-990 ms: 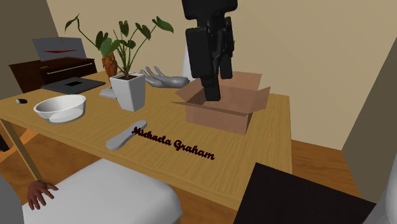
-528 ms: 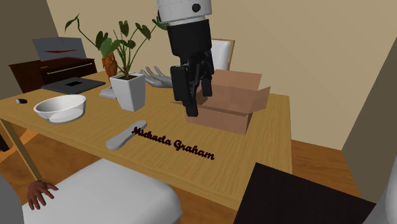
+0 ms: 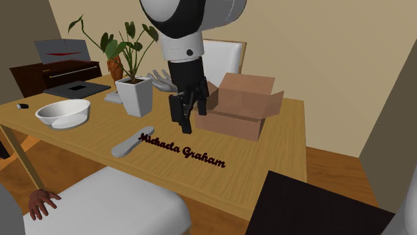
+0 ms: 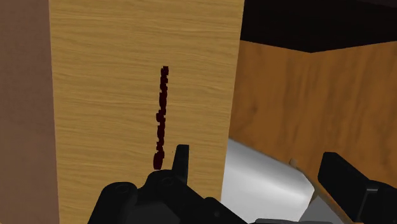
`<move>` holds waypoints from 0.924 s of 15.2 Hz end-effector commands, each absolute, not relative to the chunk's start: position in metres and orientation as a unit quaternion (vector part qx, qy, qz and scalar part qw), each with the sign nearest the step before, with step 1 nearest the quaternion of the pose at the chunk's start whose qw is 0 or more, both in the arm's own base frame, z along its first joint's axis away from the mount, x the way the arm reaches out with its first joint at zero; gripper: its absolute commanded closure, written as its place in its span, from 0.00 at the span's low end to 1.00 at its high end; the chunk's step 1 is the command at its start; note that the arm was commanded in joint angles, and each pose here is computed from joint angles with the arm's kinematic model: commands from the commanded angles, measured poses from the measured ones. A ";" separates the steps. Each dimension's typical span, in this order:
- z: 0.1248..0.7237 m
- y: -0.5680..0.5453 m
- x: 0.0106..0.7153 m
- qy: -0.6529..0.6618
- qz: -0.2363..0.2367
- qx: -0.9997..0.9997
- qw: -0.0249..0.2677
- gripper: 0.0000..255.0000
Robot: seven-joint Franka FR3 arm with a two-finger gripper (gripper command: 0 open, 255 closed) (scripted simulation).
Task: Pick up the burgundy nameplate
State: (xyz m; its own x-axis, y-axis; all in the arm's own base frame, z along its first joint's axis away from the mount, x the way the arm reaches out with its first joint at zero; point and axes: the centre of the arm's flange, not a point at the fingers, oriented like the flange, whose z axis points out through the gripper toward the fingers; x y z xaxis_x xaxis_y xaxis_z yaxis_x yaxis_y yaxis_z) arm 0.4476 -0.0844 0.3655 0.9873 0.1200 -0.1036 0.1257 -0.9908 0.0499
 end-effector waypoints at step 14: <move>0.231 -0.164 0.568 0.049 -0.020 0.999 0.011 0.00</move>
State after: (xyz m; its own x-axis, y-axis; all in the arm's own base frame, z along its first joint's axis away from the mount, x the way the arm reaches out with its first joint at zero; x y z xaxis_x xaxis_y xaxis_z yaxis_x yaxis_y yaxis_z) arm 0.5594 -0.1576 0.2402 0.9941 0.0990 -0.0451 0.1001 -0.9947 0.0219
